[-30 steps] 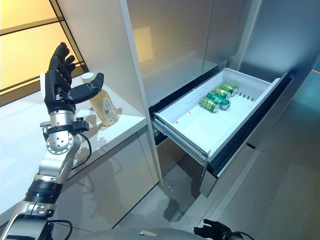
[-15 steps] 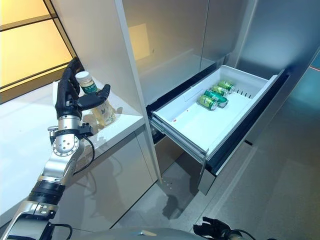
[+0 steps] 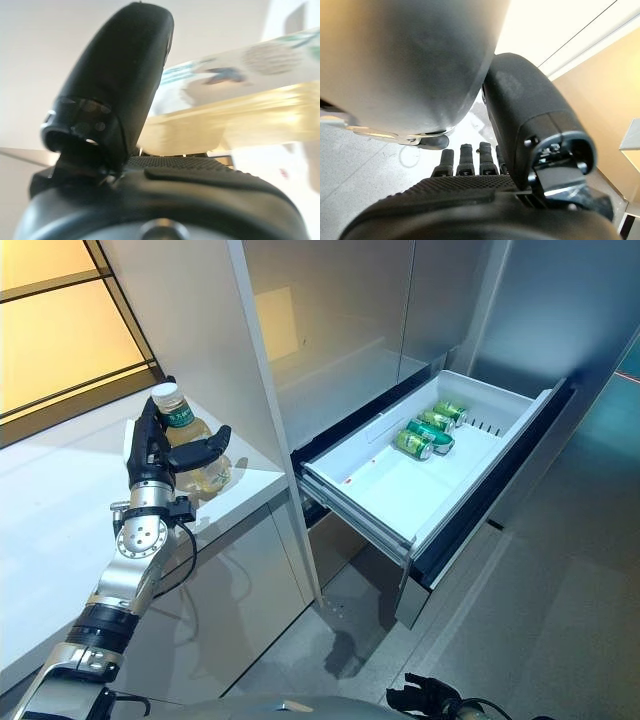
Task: Put drinks into fridge and close the fridge
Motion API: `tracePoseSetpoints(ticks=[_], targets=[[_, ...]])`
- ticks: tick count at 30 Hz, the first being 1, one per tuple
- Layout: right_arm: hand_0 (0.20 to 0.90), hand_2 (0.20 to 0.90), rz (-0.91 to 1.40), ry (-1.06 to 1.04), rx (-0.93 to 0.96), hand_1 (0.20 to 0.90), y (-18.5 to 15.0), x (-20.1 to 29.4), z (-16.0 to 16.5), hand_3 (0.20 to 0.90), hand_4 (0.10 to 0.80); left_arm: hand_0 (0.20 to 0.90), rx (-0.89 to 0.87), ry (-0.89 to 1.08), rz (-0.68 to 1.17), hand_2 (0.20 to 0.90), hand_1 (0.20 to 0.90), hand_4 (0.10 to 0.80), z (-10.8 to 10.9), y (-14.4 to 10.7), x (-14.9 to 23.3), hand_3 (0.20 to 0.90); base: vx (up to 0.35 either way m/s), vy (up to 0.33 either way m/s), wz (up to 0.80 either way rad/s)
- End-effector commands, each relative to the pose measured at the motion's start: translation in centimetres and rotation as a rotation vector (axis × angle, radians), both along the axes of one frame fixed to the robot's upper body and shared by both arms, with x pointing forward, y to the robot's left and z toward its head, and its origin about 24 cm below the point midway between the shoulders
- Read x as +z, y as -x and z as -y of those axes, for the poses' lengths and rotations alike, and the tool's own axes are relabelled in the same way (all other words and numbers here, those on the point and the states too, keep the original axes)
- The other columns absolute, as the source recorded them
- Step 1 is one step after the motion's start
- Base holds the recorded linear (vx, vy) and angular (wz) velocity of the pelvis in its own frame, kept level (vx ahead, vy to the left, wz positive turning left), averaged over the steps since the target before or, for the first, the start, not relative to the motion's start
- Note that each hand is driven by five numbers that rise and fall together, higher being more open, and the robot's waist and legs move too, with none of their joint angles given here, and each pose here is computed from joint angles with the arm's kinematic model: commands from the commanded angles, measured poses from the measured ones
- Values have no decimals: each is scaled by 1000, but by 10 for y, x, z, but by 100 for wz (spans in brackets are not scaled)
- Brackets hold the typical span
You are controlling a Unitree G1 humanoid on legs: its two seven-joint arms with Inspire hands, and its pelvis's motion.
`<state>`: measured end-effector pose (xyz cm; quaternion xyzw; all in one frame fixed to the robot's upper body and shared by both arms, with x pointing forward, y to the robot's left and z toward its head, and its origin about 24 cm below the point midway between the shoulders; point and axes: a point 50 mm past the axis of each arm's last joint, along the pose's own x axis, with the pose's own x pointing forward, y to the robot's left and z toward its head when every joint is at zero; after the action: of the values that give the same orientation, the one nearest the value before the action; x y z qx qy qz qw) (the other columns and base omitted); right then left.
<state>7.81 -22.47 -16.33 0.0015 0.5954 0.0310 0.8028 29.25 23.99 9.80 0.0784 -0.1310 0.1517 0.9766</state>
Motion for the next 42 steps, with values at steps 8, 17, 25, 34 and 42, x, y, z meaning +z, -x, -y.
tracePoseSetpoints(ticks=[8, 17, 25, 34, 42], targets=[[900, 900, -49, -3, 76, 900, 9, -1, 1, 900, 800, 900, 28, -20, 176, 900, 900, 800, -5, -12, 41, 900, 0, 0, 0], [900, 900, -51, -4, 83, 900, 9, -1, -1, 900, 800, 300, -45, 194, 298, 300, 300, 100, 0, -7, 47, 200, 0, 0, 0], [900, 900, -10, -12, 87, 900, 3, 0, -3, 900, 800, 300, -98, 245, 375, 300, 300, 100, 9, -4, 57, 200, 0, 0, 0], [900, 900, 261, -73, 180, 900, -52, 22, -23, 900, 800, 300, -308, 185, 427, 300, 300, 100, 32, 2, 74, 200, -7, -4, 0], [900, 900, 593, -285, 291, 900, -111, 78, -72, 900, 800, 300, -684, 221, 426, 300, 300, 100, 68, 11, 76, 200, -28, -14, 1]])
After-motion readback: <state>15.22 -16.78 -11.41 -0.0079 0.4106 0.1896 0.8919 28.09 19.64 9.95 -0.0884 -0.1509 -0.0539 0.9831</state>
